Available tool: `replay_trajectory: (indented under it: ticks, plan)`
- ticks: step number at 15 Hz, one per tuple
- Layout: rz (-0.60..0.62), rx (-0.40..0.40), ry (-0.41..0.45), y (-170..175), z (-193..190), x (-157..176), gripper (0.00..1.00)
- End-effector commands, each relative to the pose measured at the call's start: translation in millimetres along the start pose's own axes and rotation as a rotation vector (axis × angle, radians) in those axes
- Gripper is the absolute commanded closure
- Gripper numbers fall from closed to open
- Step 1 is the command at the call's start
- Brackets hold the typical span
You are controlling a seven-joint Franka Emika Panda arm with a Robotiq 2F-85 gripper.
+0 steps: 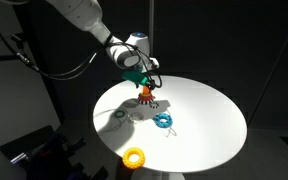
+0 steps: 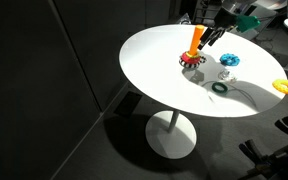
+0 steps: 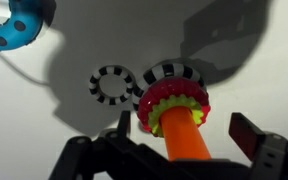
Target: Remove the green ring from the orange rod and put it on the table
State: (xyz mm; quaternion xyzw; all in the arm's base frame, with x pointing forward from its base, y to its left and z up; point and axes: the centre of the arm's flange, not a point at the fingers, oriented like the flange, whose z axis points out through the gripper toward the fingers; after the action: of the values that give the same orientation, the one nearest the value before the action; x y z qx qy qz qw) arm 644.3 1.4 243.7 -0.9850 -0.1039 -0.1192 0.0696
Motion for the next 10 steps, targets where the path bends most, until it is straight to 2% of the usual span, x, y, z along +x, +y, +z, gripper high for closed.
replay_trajectory:
  ticks: [1,10]
  plan:
    - [-0.042,-0.033,0.025,4,16,18,0.0]
    - [-0.103,-0.024,0.057,-7,38,25,0.0]
